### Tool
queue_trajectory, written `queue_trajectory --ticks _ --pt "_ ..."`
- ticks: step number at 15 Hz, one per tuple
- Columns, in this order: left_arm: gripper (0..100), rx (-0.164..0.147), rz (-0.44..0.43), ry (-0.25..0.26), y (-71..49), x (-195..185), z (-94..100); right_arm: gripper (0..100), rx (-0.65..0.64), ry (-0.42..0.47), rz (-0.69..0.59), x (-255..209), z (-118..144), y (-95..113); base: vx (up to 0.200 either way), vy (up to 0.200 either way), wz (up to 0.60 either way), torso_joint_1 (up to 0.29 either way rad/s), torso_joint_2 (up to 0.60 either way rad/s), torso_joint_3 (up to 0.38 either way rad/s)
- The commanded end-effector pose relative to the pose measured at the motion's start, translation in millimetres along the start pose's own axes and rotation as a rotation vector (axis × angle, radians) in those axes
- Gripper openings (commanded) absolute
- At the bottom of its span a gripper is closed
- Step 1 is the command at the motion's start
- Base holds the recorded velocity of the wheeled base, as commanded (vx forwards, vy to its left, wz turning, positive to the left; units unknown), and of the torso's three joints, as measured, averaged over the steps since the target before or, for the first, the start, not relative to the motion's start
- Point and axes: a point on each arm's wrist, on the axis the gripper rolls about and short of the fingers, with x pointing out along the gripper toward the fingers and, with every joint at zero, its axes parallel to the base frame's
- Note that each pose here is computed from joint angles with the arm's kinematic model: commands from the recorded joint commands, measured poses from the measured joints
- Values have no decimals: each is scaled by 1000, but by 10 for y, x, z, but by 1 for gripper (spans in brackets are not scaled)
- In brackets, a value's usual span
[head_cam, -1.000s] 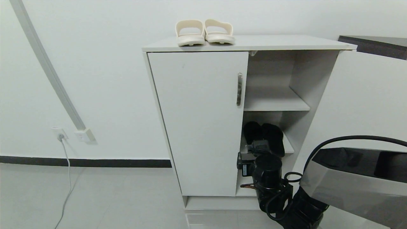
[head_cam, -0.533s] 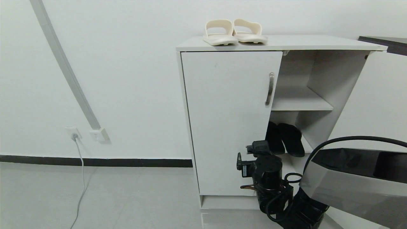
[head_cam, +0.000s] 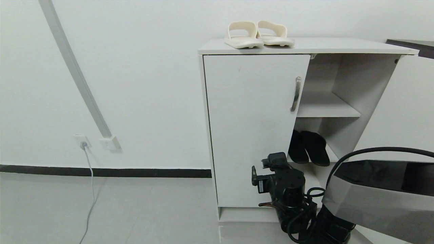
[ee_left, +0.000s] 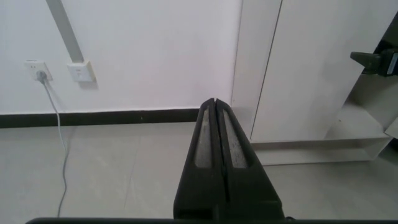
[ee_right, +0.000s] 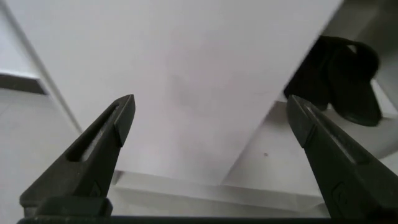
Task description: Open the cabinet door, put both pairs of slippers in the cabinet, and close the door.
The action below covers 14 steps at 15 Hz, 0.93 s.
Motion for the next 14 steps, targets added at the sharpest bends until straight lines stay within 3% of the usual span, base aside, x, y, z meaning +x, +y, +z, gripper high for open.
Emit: queue_trajectory --ticks 1,9,14 --pt "0 -2 3 0 1 0 0 100 4 -5 -1 -1 18 -8 0 0 0 0 0 0" --pt "0 -1 -1 -2 0 0 1 100 16 -40 2 -27 53 -29 0 0 0 0 -16 -14" --pt "0 2 3 0 1 0 0 100 13 -57 13 -44 98 -34 0 0 0 23 -354 -326"
